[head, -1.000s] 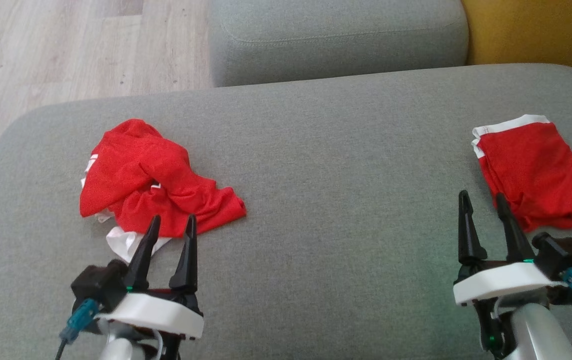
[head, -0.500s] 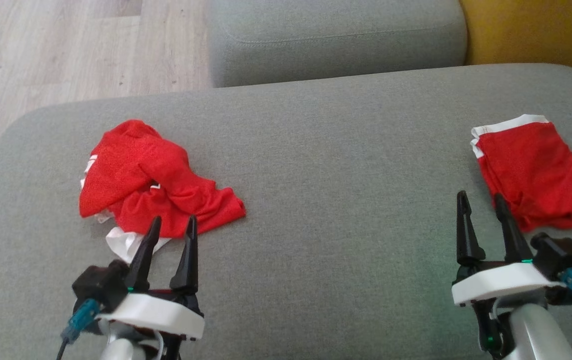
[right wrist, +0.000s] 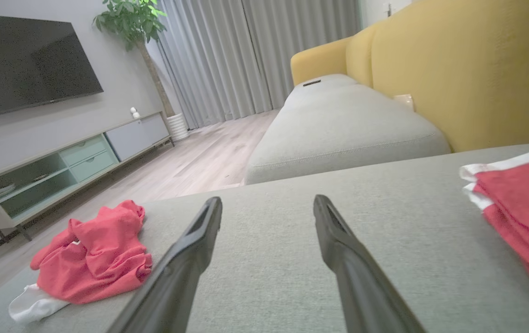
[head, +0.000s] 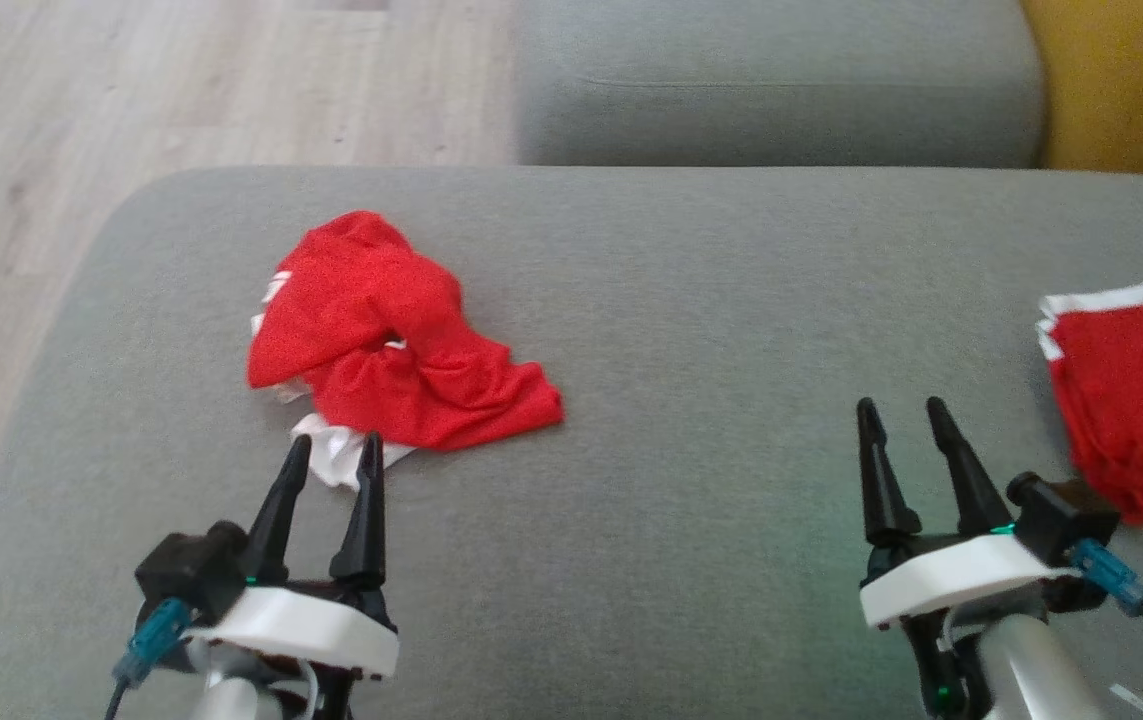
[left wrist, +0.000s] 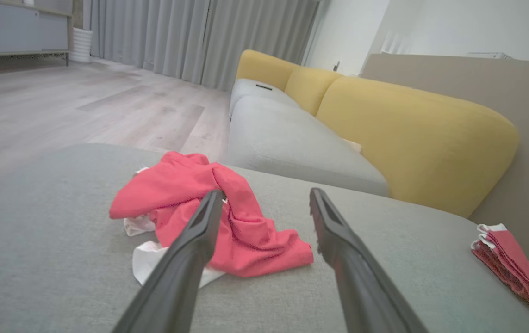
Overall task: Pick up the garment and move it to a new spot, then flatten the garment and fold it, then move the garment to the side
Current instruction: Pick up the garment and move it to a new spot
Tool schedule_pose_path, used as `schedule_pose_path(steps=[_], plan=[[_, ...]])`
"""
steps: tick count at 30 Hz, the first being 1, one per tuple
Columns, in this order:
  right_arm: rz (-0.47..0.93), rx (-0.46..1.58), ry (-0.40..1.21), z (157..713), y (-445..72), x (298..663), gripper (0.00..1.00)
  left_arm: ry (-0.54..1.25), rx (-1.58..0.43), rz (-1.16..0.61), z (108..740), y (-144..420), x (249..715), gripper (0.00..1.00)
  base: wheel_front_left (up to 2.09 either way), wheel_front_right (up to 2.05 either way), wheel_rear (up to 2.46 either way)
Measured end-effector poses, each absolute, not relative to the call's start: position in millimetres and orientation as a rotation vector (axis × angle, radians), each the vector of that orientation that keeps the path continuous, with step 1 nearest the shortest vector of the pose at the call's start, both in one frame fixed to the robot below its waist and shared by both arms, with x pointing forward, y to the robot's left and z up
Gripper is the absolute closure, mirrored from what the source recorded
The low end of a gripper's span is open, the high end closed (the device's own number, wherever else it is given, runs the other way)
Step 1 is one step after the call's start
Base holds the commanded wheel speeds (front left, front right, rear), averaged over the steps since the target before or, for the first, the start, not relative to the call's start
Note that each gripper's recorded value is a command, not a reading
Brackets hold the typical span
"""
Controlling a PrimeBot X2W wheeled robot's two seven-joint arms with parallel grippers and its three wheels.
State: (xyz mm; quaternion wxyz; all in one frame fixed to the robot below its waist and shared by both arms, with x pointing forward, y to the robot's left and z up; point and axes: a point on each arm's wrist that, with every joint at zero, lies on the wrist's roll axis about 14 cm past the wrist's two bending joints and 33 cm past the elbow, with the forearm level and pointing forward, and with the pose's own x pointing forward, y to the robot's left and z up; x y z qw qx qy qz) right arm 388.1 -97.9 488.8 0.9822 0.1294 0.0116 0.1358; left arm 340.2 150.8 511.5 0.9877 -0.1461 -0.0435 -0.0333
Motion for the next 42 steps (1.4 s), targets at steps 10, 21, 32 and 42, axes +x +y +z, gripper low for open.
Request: schedule_pose_path(steps=[10,21,32,42], plan=[[0.434,0.262,0.077,479.8,-41.5,385.4,0.00,-0.112,-0.274,0.083,511.8,198.0,319.4,0.00,0.00,0.00,0.00],[0.504,0.266,0.126,467.3,-16.2,384.9,0.00,-0.085,-0.244,0.174,500.5,226.6,308.3,0.00,0.00,0.00,0.00],[0.442,0.281,0.138,455.2,-32.4,419.2,0.00,0.073,-0.038,0.047,475.5,236.1,386.6,0.00,0.00,0.00,0.00],[0.354,0.293,0.174,430.3,-60.2,443.1,0.00,0.317,0.083,-0.134,446.1,216.5,476.3,0.00,0.00,0.00,0.00]])
